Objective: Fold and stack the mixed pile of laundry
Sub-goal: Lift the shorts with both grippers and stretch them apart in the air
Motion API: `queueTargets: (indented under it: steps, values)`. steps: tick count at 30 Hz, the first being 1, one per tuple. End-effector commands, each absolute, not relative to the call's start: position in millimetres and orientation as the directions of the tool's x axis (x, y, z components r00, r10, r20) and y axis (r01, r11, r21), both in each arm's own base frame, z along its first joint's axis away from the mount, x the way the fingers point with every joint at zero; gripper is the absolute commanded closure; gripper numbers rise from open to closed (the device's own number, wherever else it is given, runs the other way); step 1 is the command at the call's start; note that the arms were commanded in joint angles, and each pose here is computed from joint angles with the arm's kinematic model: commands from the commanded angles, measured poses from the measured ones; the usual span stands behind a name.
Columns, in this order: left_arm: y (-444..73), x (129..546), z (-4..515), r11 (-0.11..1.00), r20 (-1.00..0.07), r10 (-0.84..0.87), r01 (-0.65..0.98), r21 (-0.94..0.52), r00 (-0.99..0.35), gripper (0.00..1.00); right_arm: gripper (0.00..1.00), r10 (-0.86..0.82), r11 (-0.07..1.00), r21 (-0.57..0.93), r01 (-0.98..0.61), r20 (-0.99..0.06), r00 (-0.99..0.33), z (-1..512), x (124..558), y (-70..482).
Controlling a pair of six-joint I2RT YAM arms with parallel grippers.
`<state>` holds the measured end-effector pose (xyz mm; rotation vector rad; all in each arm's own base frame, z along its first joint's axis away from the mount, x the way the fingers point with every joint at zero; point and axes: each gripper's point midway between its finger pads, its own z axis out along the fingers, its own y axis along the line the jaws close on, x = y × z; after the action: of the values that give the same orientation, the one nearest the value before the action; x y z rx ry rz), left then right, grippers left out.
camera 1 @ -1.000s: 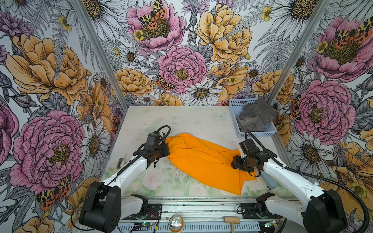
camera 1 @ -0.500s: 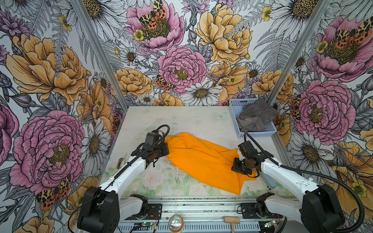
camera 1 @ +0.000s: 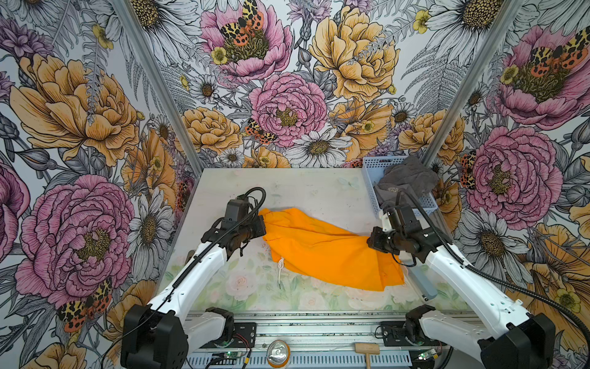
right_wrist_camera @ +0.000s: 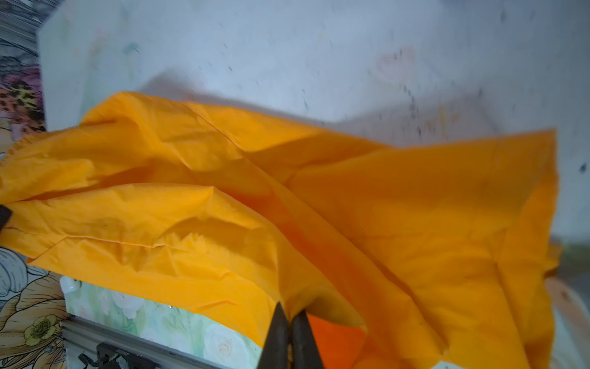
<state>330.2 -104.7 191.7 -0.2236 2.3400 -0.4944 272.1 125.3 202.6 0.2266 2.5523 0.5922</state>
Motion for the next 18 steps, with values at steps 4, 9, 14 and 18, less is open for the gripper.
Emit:
queueTargets:
  steps: [4, 9, 14, 18]
  values:
    - [-91, 352, 309, 0.933, -0.796, -0.257, 0.076, -0.353, -0.548, 1.0, 1.0, 0.227, 0.925, 0.363, -0.113, -0.765, -0.602, 358, 325, 105]
    - [-87, 357, 393, 0.944, -0.883, -0.223, 0.136, -0.301, -0.412, 1.0, 1.0, 0.198, 0.932, 0.294, -0.214, -0.904, -0.38, 469, 339, 101]
    - [-82, 351, 458, 0.948, -0.935, -0.22, 0.166, -0.272, -0.277, 1.0, 1.0, 0.193, 0.924, 0.247, -0.291, -0.96, -0.2, 549, 333, 101]
    - [-74, 333, 497, 0.949, -0.956, -0.231, 0.176, -0.262, -0.18, 1.0, 1.0, 0.208, 0.906, 0.229, -0.357, -0.973, -0.096, 593, 314, 103]
